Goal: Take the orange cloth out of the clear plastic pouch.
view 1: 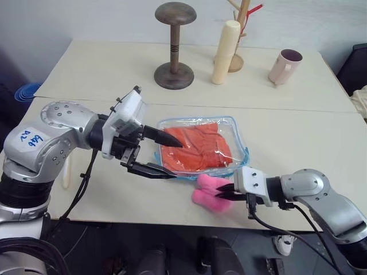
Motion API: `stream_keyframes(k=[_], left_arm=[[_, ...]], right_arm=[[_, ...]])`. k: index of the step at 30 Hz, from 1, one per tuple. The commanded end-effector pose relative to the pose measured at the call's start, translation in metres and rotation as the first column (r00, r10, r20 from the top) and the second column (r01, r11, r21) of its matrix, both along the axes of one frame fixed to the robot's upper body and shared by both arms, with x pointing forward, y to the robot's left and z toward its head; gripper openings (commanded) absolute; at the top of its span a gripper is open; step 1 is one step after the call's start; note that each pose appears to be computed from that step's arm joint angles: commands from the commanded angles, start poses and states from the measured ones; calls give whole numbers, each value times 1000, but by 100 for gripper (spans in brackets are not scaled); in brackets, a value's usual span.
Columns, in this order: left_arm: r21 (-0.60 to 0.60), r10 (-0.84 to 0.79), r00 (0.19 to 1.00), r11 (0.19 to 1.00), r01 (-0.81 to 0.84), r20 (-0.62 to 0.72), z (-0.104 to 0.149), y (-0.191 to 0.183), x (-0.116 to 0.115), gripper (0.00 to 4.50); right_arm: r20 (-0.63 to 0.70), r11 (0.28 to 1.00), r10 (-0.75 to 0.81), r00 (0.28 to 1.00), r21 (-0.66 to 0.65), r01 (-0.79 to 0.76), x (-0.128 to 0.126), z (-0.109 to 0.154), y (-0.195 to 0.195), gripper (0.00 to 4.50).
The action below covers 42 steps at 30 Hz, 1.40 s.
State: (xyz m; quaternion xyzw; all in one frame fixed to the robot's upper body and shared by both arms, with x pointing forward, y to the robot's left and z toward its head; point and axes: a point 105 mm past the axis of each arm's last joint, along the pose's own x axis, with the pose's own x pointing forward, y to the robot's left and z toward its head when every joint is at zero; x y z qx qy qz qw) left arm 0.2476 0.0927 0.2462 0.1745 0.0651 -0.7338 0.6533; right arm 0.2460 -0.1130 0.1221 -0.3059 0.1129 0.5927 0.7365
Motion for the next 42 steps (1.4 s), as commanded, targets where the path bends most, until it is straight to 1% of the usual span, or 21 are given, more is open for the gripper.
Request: stream_keyframes(k=[1, 6, 8, 9, 12, 15, 17, 19, 21, 22, 23, 25, 26, 27, 28, 31, 32, 35, 37, 38, 42], left_arm=[[23, 14, 998, 1000, -15, 54, -10, -13, 6, 373], [58, -9, 994, 998, 3, 111, -30, -39, 19, 373], [67, -59, 991, 996, 52, 116, -38, -52, 19, 373], [73, -90, 989, 994, 82, 119, -44, -60, 18, 373], [90, -180, 976, 981, 170, 124, -59, -81, 11, 373], [117, -229, 963, 970, 213, 140, -75, -103, 9, 373], [143, -253, 956, 962, 232, 151, -86, -112, 8, 373], [170, -264, 952, 956, 237, 158, -95, -115, 9, 373], [210, -271, 949, 949, 234, 165, -105, -113, 11, 373], [225, -269, 949, 947, 230, 165, -108, -112, 13, 373], [237, -264, 950, 946, 222, 166, -112, -111, 14, 373], [249, -243, 955, 948, 196, 171, -116, -109, 19, 373], [251, -233, 957, 950, 187, 172, -117, -109, 21, 333], [257, -230, 958, 949, 182, 170, -119, -107, 21, 316], [262, -231, 959, 948, 183, 167, -120, -106, 21, 281], [261, -225, 964, 948, 183, 142, -120, -101, 19, 182], [261, -223, 965, 948, 181, 139, -119, -100, 18, 169], [265, -206, 969, 950, 165, 134, -120, -94, 17, 79], [269, -192, 973, 951, 152, 131, -121, -90, 17, 19], [273, -184, 974, 951, 143, 130, -122, -86, 17, 0], [271, -121, 984, 959, 82, 131, -121, -72, 20, 0]], right_arm=[[-47, 1000, -30, 998, -3, 30, -3, -8, -4, 179], [-48, 998, -47, 998, 28, 49, -10, 7, -6, 359], [-44, 996, -34, 998, 84, 38, -16, 27, -3, 419], [-55, 985, -44, 998, 162, 52, -16, 45, -1, 419], [-52, 945, -105, 993, 304, 116, -11, 82, -4, 419], [-32, 940, -155, 987, 304, 157, -8, 101, -18, 419], [16, 949, -196, 980, 255, 186, -4, 108, -32, 419], [112, 968, -232, 966, 127, 217, 6, 103, -50, 419], [292, 972, -162, 943, -116, 203, 21, 83, -72, 419], [334, 962, -111, 936, -201, 186, 26, 73, -79, 419], [360, 955, -74, 930, -244, 170, 31, 65, -82, 419], [400, 954, -25, 916, -264, 141, 42, 57, -80, 419], [418, 952, 5, 908, -280, 124, 46, 53, -78, 423], [437, 944, 58, 897, -317, 93, 48, 47, -77, 423], [451, 935, 103, 887, -348, 68, 51, 42, -76, 423], [494, 944, 125, 860, -327, 50, 64, 38, -68, 423], [509, 945, 131, 851, -324, 48, 68, 38, -66, 423], [547, 942, 161, 821, -334, 38, 77, 37, -65, 363], [553, 941, 179, 814, -337, 22, 78, 37, -65, 290], [555, 941, 188, 810, -339, 14, 79, 37, -65, 257], [542, 927, 239, 806, -373, -24, 76, 36, -69, 126]])
